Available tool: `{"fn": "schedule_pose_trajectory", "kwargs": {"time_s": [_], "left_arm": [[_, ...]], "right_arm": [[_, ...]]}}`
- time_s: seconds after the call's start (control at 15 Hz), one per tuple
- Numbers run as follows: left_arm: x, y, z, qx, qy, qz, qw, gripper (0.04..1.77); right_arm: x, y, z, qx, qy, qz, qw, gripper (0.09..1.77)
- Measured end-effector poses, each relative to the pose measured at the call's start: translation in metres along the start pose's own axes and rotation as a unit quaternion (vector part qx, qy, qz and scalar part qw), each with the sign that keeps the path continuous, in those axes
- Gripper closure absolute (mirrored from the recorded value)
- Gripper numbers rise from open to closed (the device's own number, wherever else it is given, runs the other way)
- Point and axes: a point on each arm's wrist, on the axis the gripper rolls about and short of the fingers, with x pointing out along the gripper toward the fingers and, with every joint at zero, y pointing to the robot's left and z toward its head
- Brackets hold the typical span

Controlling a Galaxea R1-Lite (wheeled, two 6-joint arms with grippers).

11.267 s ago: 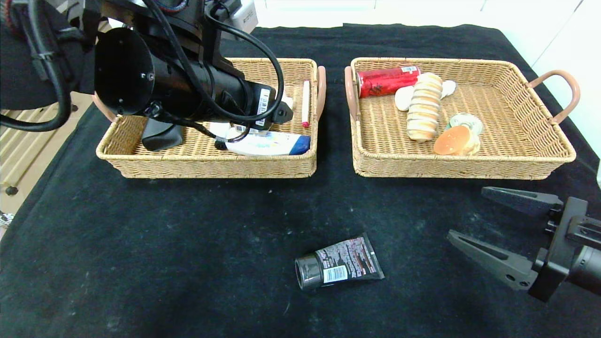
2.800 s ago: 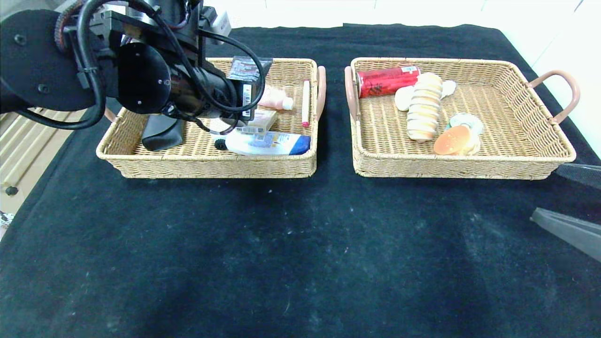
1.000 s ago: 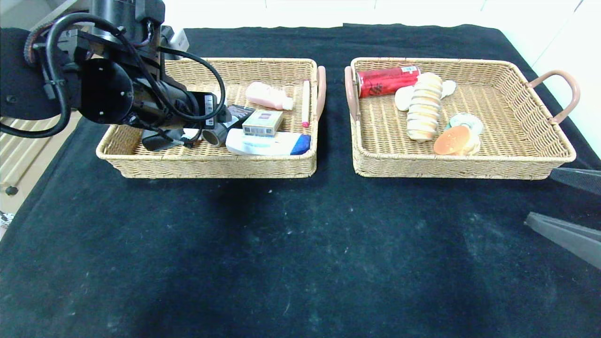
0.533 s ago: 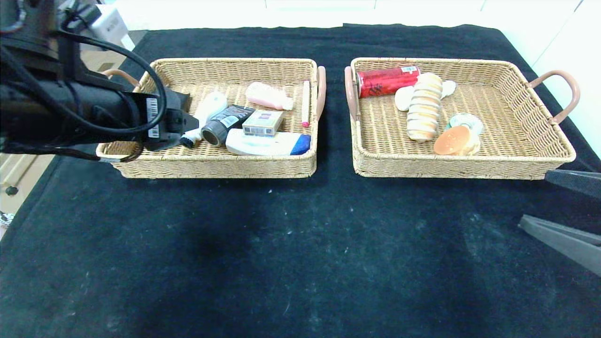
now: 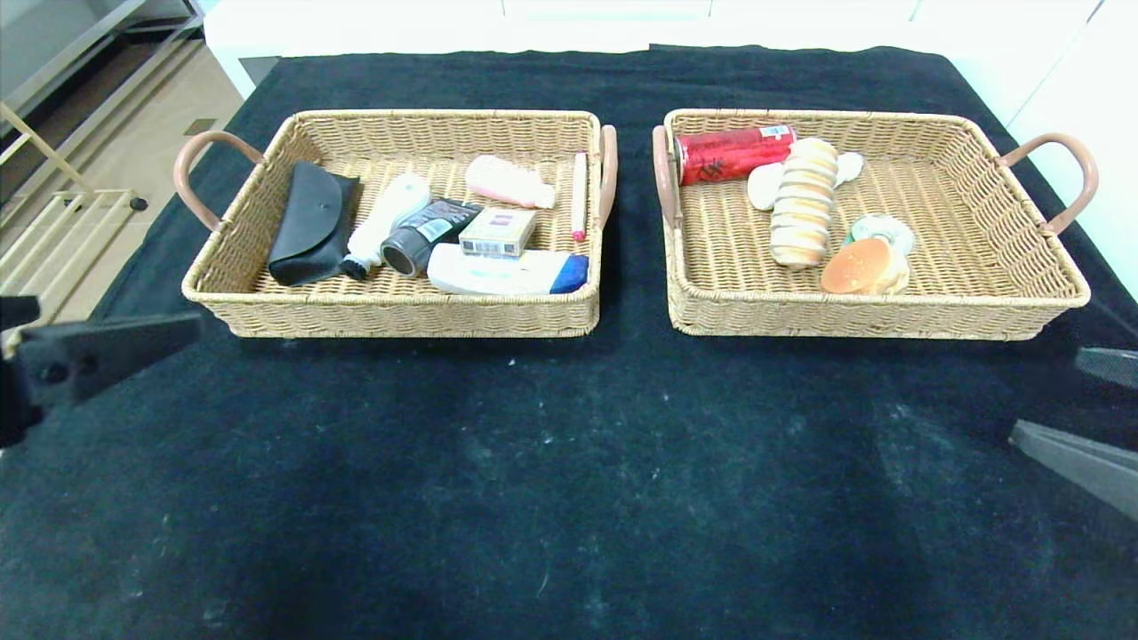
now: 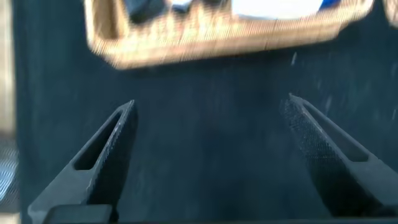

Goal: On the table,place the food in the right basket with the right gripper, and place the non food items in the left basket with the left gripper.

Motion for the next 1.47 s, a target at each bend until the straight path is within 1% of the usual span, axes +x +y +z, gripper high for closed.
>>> {"fn": "schedule_pose_trajectory", "kwargs": {"time_s": [0.13,0.27,0.33,0.47,0.6,0.73,0.8,0.87,0.93,1.0,1.13,1.2,1.33,1.47], "left_arm": [[-0.028,0.015,-0.017,-0.004,0.001,0.011,0.9999,0.11],[-0.057,0.028,-0.030,-0.018,-0.015,0.023,0.9995,0.11],[-0.073,0.033,-0.037,-0.025,-0.024,0.023,0.9991,0.11],[-0.099,0.037,-0.047,-0.028,-0.047,0.018,0.9983,0.11],[-0.119,0.034,-0.055,-0.030,-0.076,0.008,0.9966,0.10],[-0.137,0.023,-0.062,-0.029,-0.103,-0.021,0.9941,0.10],[-0.144,0.017,-0.067,-0.027,-0.107,-0.037,0.9932,0.10],[-0.151,0.012,-0.072,-0.028,-0.108,-0.044,0.9928,0.10],[-0.156,0.009,-0.075,-0.028,-0.113,-0.043,0.9922,0.10],[-0.161,0.007,-0.077,-0.027,-0.123,-0.039,0.9912,0.10],[-0.172,0.007,-0.078,-0.022,-0.145,-0.044,0.9883,0.10],[-0.177,0.008,-0.081,-0.021,-0.146,-0.054,0.9876,0.10],[-0.186,0.009,-0.093,-0.022,-0.129,-0.068,0.9891,0.10],[-0.192,0.009,-0.100,-0.020,-0.135,-0.071,0.9881,0.09]], "right_arm": [[-0.020,0.007,0.001,0.003,0.008,-0.014,1.000,0.15],[-0.044,0.018,-0.001,0.011,0.026,-0.020,0.999,0.15],[-0.058,0.025,-0.001,0.014,0.030,-0.024,0.999,0.15],[-0.084,0.036,-0.003,0.015,0.031,-0.044,0.998,0.15],[-0.107,0.049,-0.006,0.017,0.023,-0.081,0.996,0.15],[-0.128,0.064,-0.013,0.020,0.019,-0.115,0.993,0.15],[-0.137,0.072,-0.017,0.021,0.016,-0.126,0.992,0.15],[-0.145,0.080,-0.022,0.022,0.014,-0.133,0.991,0.15],[-0.152,0.085,-0.028,0.030,0.013,-0.142,0.989,0.15],[-0.157,0.088,-0.030,0.032,0.003,-0.149,0.988,0.15],[-0.166,0.086,-0.034,0.030,-0.007,-0.145,0.989,0.15],[-0.167,0.084,-0.039,0.032,-0.004,-0.151,0.988,0.15],[-0.166,0.082,-0.046,0.065,0.000,-0.155,0.986,0.15],[-0.169,0.087,-0.050,0.075,-0.013,-0.144,0.987,0.15]]}}
